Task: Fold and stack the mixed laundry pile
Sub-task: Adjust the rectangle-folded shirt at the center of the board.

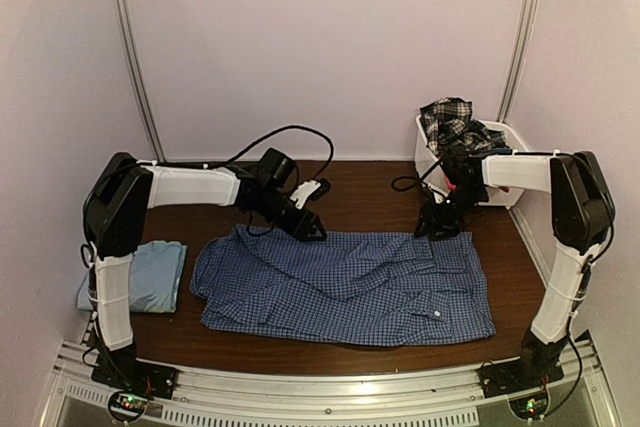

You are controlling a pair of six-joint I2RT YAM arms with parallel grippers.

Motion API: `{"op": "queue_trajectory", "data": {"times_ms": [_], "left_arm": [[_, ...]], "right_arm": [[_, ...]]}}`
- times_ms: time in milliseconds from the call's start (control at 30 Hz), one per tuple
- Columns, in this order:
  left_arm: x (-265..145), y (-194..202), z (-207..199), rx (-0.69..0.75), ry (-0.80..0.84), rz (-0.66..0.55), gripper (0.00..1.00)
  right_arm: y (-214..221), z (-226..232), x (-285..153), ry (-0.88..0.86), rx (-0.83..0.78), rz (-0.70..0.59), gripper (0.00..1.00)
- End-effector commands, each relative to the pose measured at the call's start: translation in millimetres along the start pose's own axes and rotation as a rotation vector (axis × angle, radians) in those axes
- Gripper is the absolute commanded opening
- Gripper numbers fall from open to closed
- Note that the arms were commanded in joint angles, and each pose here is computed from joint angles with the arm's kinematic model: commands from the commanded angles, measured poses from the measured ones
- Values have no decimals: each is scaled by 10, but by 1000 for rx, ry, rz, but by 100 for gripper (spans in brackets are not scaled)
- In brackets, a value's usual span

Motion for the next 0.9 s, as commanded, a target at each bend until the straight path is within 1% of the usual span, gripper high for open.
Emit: {"op": "queue_trajectory", "data": {"times_ms": [0, 67, 367, 433, 467, 600, 667, 700, 867], "left_arm": [[23, -81, -76, -4, 46, -41, 46], [20, -71, -70, 3, 39, -36, 46], [-45, -81, -42, 28, -23, -28, 47], [-51, -91, -40, 29, -28, -32, 47], [-53, -92, -39, 30, -30, -32, 47], [-58, -85, -20, 27, -43, -31, 47], [-71, -77, -4, 22, -55, -32, 47], [-81, -71, 11, 17, -59, -34, 47], [-189, -60, 177, -36, -107, -60, 47]], "right_arm": [[-16, -136, -10, 97, 13, -8, 49], [-10, -161, 34, 102, 16, 5, 48], [119, -190, 327, 17, 46, 74, 48], [134, -200, 370, 13, 48, 85, 46], [139, -197, 374, 7, 47, 89, 42], [103, -91, 231, -25, 35, 59, 19], [89, -40, 115, -31, 35, 39, 4], [90, -18, 60, -33, 35, 31, 0], [181, 25, -138, -16, 38, 21, 0]]}}
Point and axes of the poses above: each gripper's point midway between its finger pads, its own x axis out along the fingers, its own z axis along the line the jaws close on, y = z × x, the point moved 7 cm from there along -x, back along the fingers, and after that the axes turned 6 degrees about -x, right-handed, at the moved point
